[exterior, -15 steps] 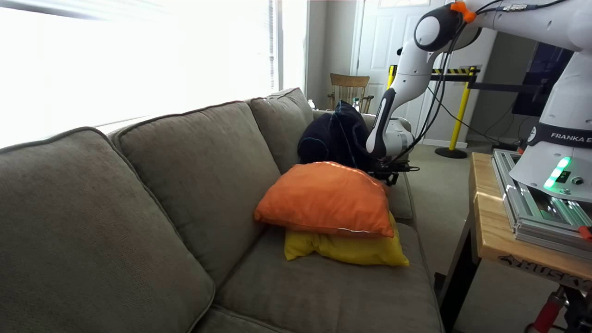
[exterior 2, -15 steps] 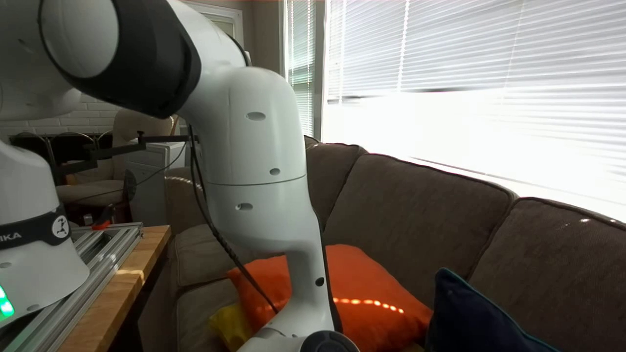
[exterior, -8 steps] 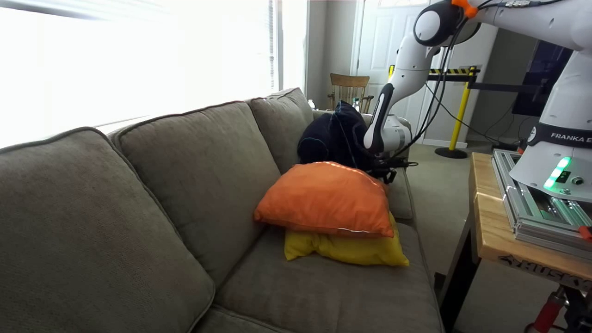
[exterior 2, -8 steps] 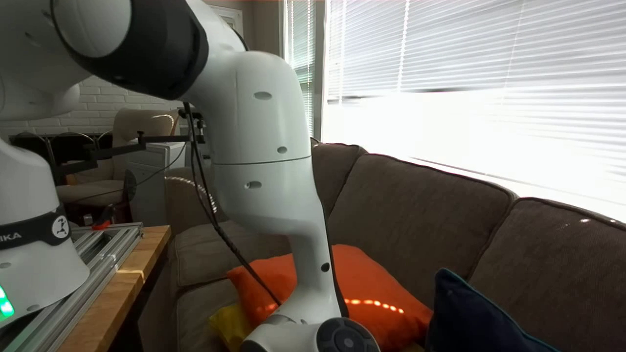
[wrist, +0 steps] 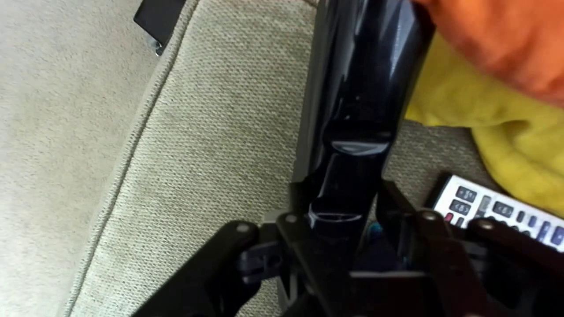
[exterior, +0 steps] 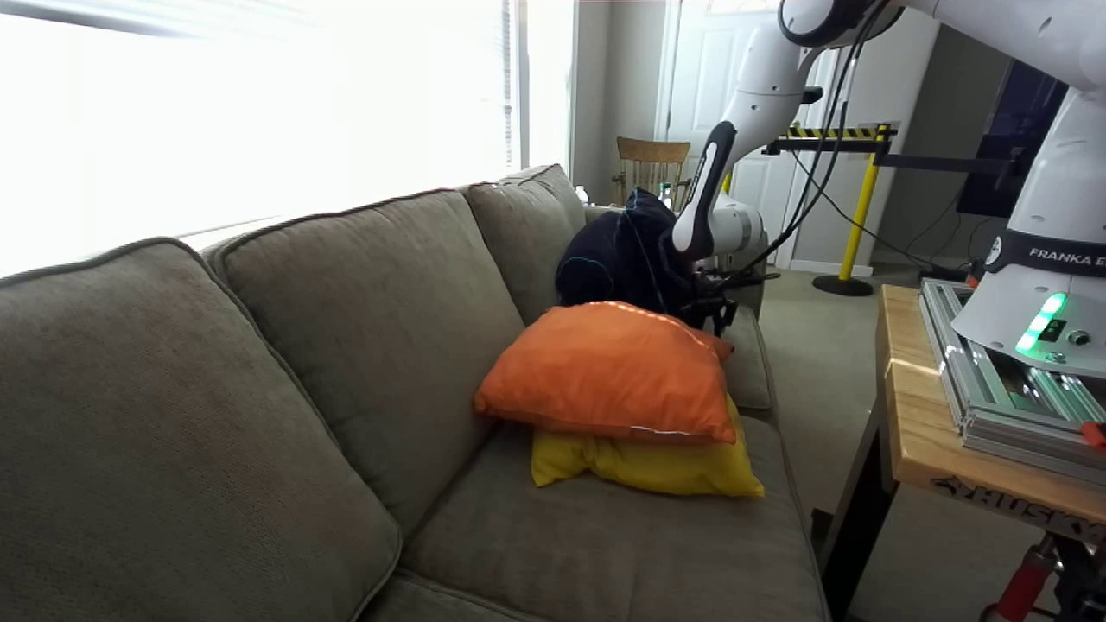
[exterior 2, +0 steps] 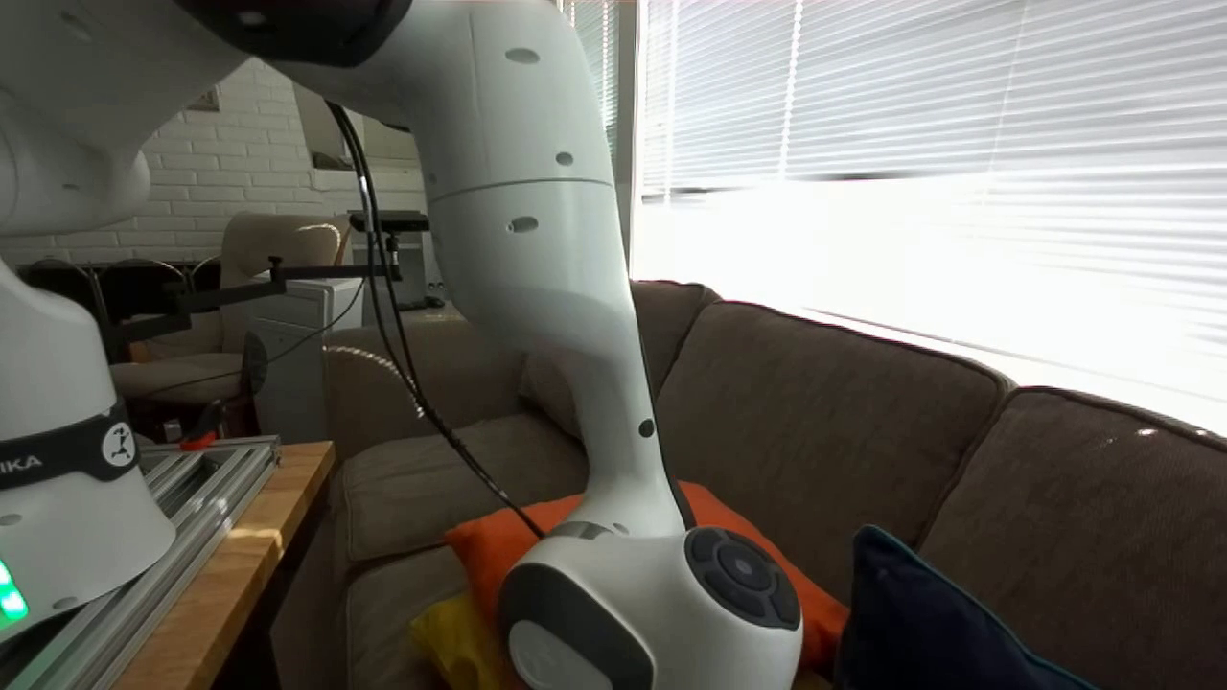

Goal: Put the remotes on the seat

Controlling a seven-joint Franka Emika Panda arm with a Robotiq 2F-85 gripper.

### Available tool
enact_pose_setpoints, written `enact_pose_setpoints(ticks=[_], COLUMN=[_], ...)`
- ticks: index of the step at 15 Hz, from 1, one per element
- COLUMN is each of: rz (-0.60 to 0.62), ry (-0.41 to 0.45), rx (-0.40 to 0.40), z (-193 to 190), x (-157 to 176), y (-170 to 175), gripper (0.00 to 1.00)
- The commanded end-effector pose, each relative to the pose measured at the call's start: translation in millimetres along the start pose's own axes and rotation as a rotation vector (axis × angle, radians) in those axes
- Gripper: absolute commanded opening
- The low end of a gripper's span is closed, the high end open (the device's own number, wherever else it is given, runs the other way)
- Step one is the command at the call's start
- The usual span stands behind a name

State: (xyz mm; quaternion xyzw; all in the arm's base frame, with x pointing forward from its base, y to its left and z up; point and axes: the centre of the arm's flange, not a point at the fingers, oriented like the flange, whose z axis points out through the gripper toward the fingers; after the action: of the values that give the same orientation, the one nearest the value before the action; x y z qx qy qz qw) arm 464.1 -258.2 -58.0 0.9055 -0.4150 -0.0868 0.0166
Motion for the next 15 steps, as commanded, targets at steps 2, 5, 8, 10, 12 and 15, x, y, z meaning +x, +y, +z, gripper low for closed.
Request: enact_pose_setpoints(ticks=[2,5,8,10,12,15], rz=[-0.136,-0.236,-0.337,-0.382,-0.401,-0.419], ry=[-0.124,-0.176,-0.181,-0.16,-0.128,-0.104], rx=[0.003,0.038,0.062,0.055,0.038,0.017], z=[-40,-58,-79,-89,-96,-98], x=[-18,-19,-19,-16,-13,-13], y=[0,-6,-19,-26,-31,-33], gripper=[0.19,0.17,0.0,0.0,0.23,0.41])
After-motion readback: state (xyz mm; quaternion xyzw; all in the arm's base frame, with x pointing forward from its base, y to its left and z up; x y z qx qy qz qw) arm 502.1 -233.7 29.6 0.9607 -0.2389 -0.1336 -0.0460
